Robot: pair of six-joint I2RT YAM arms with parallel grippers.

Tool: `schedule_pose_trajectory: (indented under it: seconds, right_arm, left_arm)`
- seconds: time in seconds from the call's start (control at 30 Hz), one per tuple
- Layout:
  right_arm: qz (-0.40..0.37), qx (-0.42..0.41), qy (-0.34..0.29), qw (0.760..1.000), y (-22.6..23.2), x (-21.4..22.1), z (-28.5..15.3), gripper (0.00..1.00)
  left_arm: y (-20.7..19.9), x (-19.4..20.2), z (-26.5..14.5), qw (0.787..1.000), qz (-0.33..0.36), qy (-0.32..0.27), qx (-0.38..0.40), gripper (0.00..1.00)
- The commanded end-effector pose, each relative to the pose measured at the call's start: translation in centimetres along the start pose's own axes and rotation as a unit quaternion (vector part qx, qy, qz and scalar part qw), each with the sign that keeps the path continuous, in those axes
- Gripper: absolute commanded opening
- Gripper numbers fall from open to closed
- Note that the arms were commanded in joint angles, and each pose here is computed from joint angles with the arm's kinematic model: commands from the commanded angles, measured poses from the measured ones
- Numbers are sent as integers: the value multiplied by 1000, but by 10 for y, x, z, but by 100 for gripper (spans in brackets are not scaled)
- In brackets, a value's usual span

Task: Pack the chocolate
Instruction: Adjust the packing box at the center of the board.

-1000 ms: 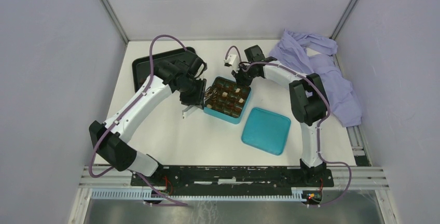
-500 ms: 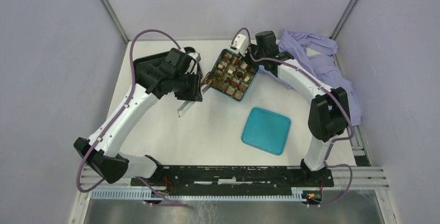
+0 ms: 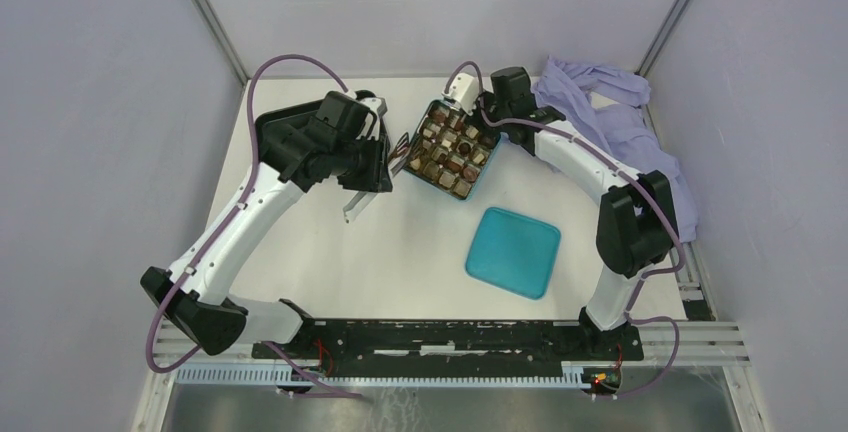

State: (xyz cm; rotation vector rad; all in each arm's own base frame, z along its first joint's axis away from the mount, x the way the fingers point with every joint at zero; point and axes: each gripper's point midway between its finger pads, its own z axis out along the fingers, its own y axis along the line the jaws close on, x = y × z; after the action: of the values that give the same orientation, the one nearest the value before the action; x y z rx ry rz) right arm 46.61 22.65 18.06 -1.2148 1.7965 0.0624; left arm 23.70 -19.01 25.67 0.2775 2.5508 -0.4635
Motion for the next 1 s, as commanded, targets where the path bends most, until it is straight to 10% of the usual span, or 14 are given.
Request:
schedule_pose_trajectory:
  seconds: [0.0, 0.73, 0.97]
  right_arm:
    - [-7, 52, -69, 996, -25, -44, -24, 0]
    - [146, -137, -18, 980, 68, 20, 52, 5]
    - [156, -153, 18, 976, 80, 43, 60, 25]
  left_arm:
    - [-15, -22, -15, 998, 7, -56, 34, 16]
    - [-11, 8, 12, 999, 3, -16, 45, 17]
    - [-2, 30, 30, 999, 2, 19, 37, 17]
